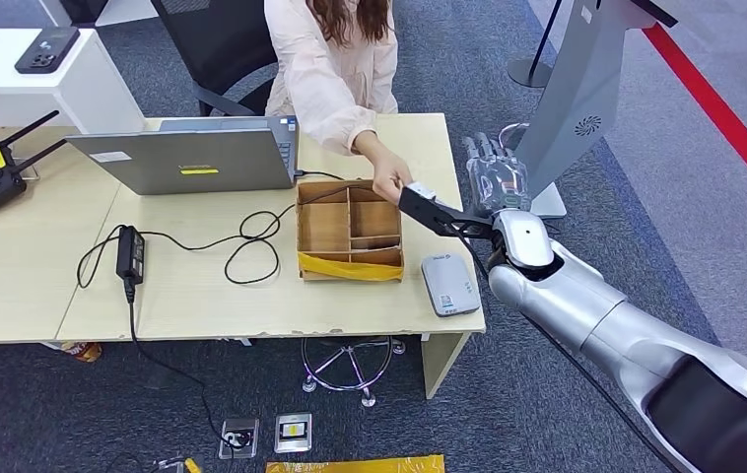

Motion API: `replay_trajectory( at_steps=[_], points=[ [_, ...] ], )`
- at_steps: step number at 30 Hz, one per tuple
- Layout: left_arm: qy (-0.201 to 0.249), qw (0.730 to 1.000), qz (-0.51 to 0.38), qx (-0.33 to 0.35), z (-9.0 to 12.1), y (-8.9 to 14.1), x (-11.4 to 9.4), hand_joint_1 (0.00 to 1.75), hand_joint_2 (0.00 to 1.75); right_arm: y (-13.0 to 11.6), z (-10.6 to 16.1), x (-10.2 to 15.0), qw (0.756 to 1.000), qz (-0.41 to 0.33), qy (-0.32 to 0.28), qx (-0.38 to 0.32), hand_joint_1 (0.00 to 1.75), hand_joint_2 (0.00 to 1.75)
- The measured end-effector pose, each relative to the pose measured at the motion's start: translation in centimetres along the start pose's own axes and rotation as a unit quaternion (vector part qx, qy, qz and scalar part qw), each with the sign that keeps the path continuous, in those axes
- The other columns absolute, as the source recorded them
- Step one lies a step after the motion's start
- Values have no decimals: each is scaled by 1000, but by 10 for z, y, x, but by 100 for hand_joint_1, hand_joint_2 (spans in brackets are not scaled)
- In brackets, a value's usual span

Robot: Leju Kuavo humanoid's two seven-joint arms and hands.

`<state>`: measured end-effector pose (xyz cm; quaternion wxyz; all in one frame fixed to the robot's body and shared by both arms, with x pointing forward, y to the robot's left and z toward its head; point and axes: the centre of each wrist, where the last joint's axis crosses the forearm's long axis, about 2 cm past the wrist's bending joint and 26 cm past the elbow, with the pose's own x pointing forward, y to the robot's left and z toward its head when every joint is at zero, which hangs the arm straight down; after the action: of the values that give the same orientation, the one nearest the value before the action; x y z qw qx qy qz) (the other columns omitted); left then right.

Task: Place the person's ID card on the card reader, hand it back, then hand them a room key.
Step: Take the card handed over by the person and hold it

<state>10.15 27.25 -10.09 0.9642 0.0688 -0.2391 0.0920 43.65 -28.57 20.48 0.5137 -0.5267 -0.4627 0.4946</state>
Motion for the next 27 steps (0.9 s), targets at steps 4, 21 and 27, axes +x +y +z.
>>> replay_trajectory(
  at_steps=[4,21,27],
  points=[
    [0,1000,-2,-2,0,0,0,0,0,0,-1,-1,1000,1,3,-1,0,175],
    [-3,1000,-8,-9,0,0,1,0,0,-5,-3,3,1000,-9,6,-7,0,175],
    [-3,1000,-9,-10,0,0,1,0,0,-7,-3,12,1000,-21,-8,-3,44,175]
  ],
)
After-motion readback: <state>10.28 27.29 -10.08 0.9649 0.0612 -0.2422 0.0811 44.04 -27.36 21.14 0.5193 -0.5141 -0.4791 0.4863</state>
